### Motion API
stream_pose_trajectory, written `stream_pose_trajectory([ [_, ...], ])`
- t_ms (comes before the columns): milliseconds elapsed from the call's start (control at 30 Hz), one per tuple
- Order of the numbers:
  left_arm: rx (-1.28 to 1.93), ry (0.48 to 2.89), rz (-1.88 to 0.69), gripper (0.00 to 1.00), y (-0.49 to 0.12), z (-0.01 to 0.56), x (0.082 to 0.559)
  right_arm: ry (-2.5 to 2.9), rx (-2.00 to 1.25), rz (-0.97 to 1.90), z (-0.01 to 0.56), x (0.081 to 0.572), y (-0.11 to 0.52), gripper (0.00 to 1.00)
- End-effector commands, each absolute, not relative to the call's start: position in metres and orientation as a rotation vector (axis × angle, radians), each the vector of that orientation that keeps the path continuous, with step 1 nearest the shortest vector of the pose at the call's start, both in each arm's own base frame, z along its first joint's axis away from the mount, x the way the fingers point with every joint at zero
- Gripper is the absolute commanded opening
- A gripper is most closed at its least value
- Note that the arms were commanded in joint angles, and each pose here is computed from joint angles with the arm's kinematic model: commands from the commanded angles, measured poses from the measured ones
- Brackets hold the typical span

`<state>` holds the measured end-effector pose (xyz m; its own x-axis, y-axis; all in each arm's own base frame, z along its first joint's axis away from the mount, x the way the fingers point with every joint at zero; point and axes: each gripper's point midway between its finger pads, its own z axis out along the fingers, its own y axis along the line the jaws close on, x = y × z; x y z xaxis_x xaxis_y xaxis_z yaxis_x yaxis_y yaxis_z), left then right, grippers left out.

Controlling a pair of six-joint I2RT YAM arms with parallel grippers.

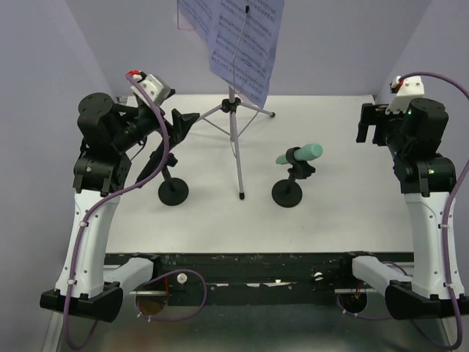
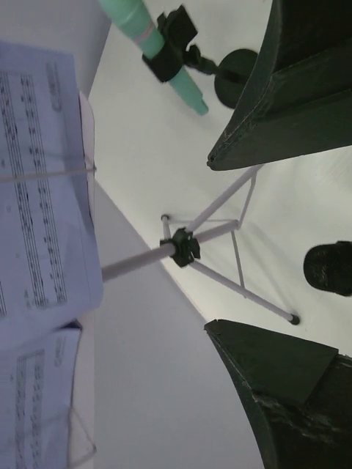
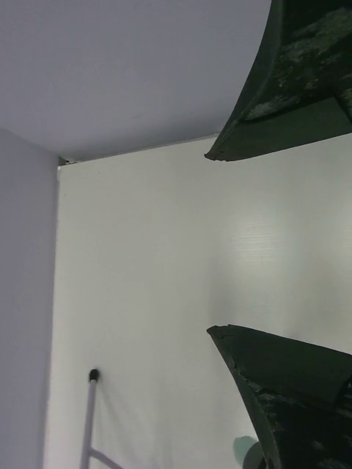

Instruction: Pack up the instrument practice props

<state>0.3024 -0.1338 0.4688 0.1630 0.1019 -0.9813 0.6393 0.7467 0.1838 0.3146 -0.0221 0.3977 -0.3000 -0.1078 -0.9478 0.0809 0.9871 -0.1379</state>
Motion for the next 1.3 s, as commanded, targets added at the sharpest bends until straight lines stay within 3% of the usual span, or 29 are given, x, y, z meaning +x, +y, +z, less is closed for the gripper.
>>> stream_pose_trajectory([
  [0, 0.967, 1.302, -0.616, 0.93, -0.184, 0.463, 0.262, 1.947, -0.265, -0.163, 0.354, 0.296, -0.006, 1.0],
  [100, 1.1, 1.283, -0.65, 0.93, -0.207, 0.448, 0.243, 1.888, -0.455, 0.018, 0.341, 0.269, 0.03, 1.0],
  [400, 1.395, 1.256, -0.677, 0.92, -0.243, 0.383, 0.211, 1.915, -0.538, 0.279, 0.301, 0.235, 0.068, 1.0],
  [600, 1.508, 1.236, -0.755, 0.89, -0.274, 0.356, 0.209, 1.883, -0.729, 0.484, 0.265, 0.21, 0.1, 0.94],
  [1267, 1.493, 1.259, -0.812, 0.89, -0.322, 0.327, 0.234, 1.713, -0.692, 0.47, 0.234, 0.253, 0.113, 1.0],
])
